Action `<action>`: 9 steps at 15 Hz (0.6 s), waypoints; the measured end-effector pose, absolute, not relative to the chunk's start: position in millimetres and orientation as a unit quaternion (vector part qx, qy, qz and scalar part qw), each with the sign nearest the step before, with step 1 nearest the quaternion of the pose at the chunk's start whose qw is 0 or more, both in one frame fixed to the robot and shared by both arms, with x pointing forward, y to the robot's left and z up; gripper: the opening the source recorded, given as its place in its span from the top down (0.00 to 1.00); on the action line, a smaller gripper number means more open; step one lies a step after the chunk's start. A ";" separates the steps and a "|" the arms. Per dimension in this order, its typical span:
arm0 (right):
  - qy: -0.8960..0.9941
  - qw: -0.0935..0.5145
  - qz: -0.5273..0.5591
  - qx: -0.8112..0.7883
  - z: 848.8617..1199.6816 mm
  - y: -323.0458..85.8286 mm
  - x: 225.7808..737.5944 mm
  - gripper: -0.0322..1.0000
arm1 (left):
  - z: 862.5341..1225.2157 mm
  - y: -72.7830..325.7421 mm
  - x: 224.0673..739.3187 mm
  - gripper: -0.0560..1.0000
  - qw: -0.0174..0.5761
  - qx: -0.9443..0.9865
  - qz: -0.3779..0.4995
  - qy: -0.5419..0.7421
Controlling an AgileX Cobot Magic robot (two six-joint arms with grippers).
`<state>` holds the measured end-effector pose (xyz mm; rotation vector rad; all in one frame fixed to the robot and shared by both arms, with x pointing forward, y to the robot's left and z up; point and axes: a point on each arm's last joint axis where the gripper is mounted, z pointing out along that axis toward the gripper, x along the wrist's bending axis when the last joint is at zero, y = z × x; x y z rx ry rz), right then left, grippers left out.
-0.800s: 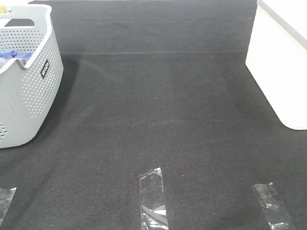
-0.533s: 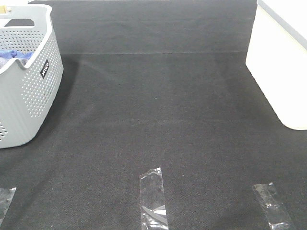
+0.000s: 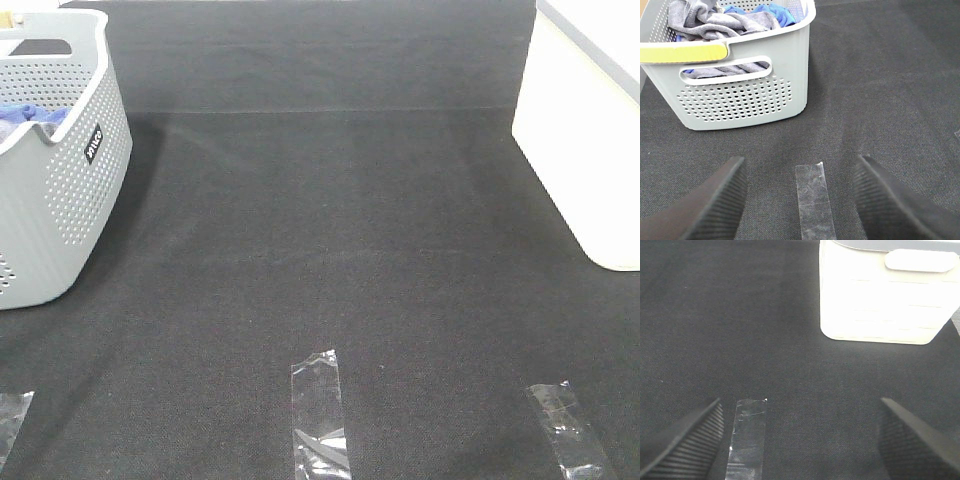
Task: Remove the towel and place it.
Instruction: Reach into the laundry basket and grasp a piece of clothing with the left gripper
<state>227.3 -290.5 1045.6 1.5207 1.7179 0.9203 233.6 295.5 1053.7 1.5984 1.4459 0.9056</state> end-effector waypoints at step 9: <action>0.656 0.329 0.352 0.581 1045.6 -290.5 227.3 0.21 | 1053.7 295.5 233.6 0.38 0.391 0.629 0.356 0.569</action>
